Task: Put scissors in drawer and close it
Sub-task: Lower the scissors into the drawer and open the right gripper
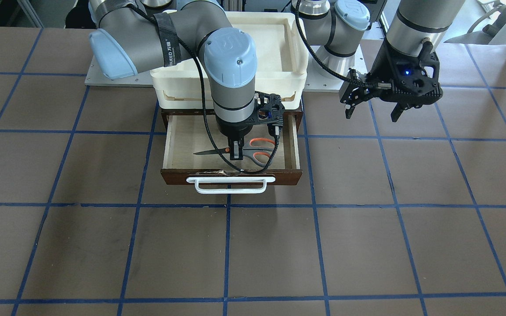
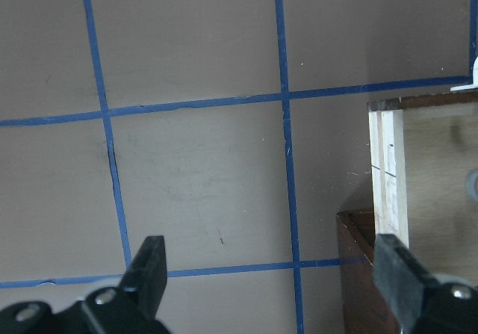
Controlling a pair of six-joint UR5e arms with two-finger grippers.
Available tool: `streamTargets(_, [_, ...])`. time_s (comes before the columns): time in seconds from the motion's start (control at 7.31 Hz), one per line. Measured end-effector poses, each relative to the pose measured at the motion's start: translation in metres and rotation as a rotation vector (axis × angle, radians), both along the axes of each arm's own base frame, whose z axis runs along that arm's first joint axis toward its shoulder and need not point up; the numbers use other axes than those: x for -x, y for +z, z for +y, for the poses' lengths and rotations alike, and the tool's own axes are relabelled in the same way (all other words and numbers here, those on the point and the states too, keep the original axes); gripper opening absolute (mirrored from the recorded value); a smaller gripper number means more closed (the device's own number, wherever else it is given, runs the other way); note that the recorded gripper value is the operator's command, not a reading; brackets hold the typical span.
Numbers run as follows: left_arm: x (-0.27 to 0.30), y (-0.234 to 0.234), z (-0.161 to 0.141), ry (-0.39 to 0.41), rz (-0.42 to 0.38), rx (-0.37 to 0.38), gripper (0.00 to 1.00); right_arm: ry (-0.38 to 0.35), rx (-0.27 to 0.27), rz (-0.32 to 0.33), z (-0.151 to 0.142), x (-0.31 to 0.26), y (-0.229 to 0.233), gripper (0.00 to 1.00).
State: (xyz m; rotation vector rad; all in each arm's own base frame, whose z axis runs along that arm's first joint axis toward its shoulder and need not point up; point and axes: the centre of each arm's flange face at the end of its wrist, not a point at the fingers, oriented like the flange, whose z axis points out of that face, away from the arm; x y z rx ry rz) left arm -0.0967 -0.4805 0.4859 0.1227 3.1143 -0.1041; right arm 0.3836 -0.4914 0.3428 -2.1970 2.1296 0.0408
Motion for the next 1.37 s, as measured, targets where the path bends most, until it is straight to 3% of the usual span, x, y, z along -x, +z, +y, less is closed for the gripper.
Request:
streamTargets(0.14, [0.0,0.0,0.0,0.001,0.001,0.001,1.0,0.0,-0.008,0.002,-0.001,-0.001,-0.005,0.07])
streamTargets(0.41, [-0.008,0.002,-0.002,0.003,0.002,0.007,1.0,0.001,-0.02,0.007,-0.001,-0.001,-0.012,0.24])
streamTargets(0.55, [-0.015,0.003,-0.002,0.007,0.001,0.009,1.0,0.001,-0.024,0.009,0.0,0.0,-0.014,0.73])
streamTargets(0.68, [-0.018,0.004,-0.002,0.007,0.002,0.011,1.0,0.0,-0.027,0.01,0.001,0.0,-0.016,1.0])
streamTargets(1.37, [-0.016,0.002,-0.002,0.015,0.011,0.005,1.0,-0.006,-0.016,0.017,0.002,0.002,-0.012,1.0])
